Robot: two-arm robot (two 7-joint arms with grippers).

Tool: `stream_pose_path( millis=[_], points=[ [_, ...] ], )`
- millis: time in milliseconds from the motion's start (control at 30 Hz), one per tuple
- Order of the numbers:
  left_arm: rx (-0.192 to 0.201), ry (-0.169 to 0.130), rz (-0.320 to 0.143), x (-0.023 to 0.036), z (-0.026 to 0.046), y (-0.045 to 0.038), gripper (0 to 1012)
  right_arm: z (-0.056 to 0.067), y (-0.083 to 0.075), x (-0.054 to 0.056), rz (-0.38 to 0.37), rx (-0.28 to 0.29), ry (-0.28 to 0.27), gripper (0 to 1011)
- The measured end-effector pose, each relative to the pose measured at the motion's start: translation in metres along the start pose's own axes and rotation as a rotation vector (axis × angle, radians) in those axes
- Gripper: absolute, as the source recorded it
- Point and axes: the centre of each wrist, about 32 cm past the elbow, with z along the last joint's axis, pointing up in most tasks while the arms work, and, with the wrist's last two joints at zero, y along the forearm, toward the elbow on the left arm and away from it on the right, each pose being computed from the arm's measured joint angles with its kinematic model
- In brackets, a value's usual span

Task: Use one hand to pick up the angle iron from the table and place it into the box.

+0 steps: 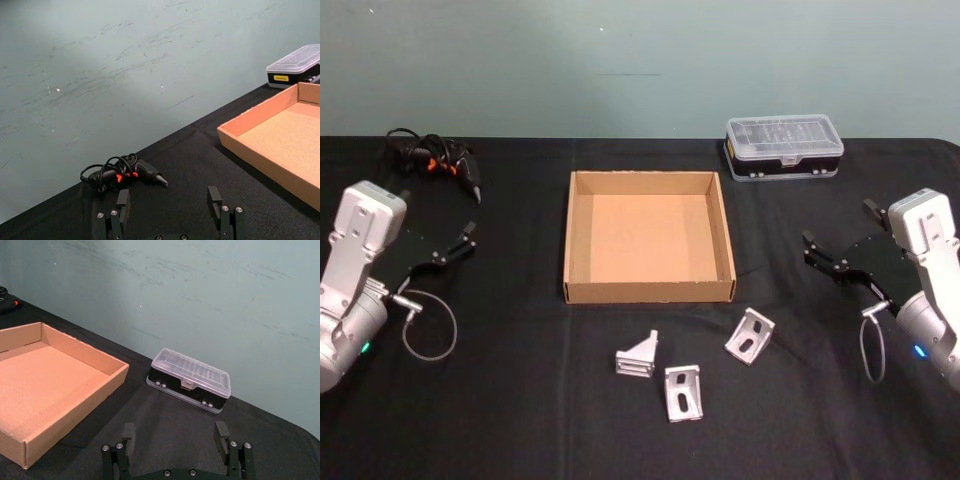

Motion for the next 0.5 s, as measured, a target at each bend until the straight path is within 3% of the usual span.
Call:
stream_pose_path(
  millis=[500],
  points=[
    [0.0, 0.0, 0.0, 0.0, 0.0, 0.0, 1011, 0.0, 0.0, 0.0, 0.0, 0.0, 0.0, 1004]
  ],
)
